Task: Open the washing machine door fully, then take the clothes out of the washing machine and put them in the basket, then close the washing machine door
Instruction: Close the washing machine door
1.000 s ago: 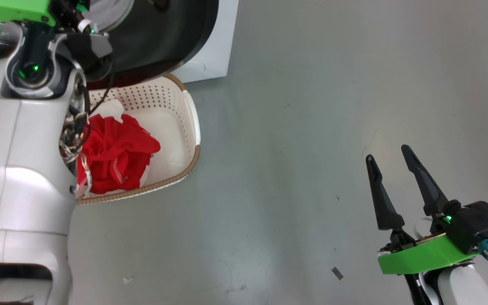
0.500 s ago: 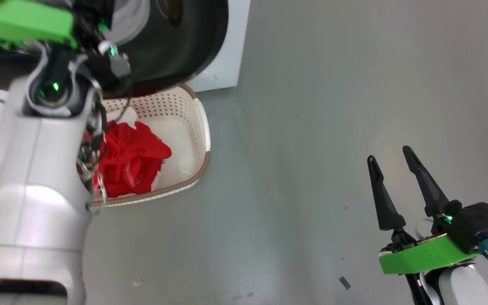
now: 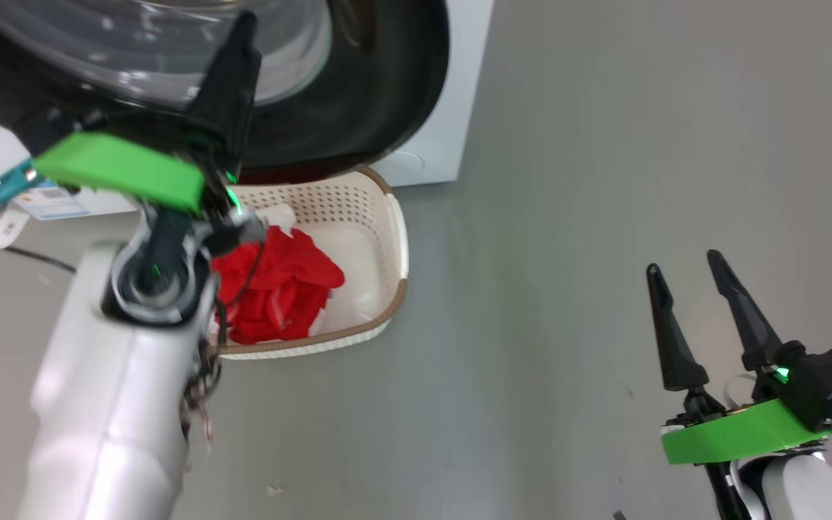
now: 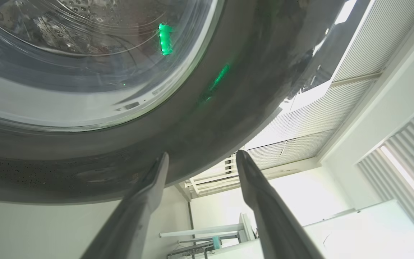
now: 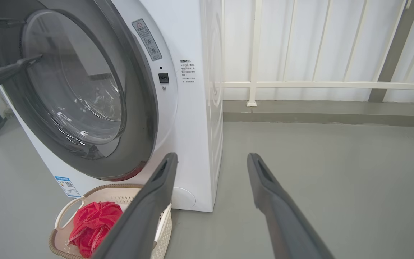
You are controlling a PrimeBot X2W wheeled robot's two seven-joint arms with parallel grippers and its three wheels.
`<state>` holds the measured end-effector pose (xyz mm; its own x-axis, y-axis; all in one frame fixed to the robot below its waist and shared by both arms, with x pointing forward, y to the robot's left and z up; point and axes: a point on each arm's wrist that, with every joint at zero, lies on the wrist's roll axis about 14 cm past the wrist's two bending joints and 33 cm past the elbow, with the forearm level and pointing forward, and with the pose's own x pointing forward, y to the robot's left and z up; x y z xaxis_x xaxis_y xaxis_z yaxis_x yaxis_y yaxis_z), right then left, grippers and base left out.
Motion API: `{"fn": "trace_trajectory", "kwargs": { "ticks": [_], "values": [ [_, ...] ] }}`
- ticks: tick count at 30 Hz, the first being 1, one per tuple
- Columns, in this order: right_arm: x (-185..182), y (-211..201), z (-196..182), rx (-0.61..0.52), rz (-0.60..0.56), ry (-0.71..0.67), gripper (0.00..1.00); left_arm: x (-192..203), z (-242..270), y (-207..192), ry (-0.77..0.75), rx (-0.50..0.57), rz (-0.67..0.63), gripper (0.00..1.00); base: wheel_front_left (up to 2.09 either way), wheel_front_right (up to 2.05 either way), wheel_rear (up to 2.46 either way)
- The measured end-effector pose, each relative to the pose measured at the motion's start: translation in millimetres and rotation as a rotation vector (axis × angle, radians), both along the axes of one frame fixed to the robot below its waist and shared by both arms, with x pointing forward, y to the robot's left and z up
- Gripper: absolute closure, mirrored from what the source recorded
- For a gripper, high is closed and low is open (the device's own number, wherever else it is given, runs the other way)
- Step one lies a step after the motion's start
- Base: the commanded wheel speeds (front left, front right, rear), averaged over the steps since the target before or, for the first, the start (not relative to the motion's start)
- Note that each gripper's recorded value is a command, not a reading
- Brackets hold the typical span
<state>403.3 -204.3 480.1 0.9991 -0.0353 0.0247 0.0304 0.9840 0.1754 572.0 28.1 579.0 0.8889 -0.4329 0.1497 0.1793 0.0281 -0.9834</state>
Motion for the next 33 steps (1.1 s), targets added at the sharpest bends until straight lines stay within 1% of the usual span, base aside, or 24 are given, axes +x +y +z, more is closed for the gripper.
{"fn": "trace_trajectory", "kwargs": {
  "ticks": [4, 8, 12, 13, 14, 16, 17, 24, 26, 28, 33],
  "values": [
    [-2.2, 1.2, 3.2, 0.004, 0.003, -0.009, 0.0, -26.3, 11.5, 14.4, -0.12, 0.136, 0.057, 0.0, 0.0, 0.0, 0.0],
    [-7.3, -1.4, 7.7, 0.003, -0.005, -0.02, 0.0, -53.7, 5.5, 29.9, -0.194, 0.294, 0.129, 0.0, 0.0, 0.0, 0.0],
    [-11.7, 0.0, 15.8, 0.005, -0.002, -0.042, 0.0, -78.4, -6.8, 48.1, -0.218, 0.403, 0.21, 0.0, 0.0, 0.0, 0.0],
    [-11.7, 0.0, 15.8, 0.005, -0.002, -0.042, 0.0, -78.4, -6.8, 48.1, -0.218, 0.403, 0.21, 0.0, 0.0, 0.0, 0.0],
    [-14.5, 0.3, 19.3, 0.006, -0.001, -0.052, 0.0, -89.2, -9.1, 59.1, -0.263, 0.504, 0.253, 0.0, 0.0, 0.0, 0.0],
    [-17.3, 2.8, 21.3, 0.008, 0.006, -0.057, 0.0, -98.6, -6.4, 68.2, -0.298, 0.559, 0.291, 0.0, 0.0, 0.0, 0.0],
    [-17.3, 2.8, 21.3, 0.008, 0.006, -0.057, 0.0, -98.6, -6.4, 68.2, -0.298, 0.559, 0.291, 0.0, 0.0, 0.0, 0.0],
    [-20.9, 16.5, 34.1, 0.007, 0.047, -0.094, 0.0, -127.7, 6.7, 92.2, -0.395, 0.808, 0.414, 0.0, 0.0, 0.0, 0.0],
    [-22.0, 20.2, 38.8, 0.006, 0.058, -0.108, 0.0, -135.7, 16.3, 102.0, -0.425, 0.852, 0.468, 0.0, 0.0, 0.0, 0.0],
    [-25.3, 22.4, 40.7, 0.005, 0.065, -0.113, 0.0, -145.1, 21.9, 108.1, -0.444, 0.871, 0.51, 0.0, 0.0, 0.0, 0.0],
    [-32.8, 24.5, 47.0, -0.016, 0.073, -0.13, 0.0, -167.3, 20.3, 126.1, -0.448, 0.971, 0.593, 0.0, 0.0, 0.0, 0.0]
  ]
}}
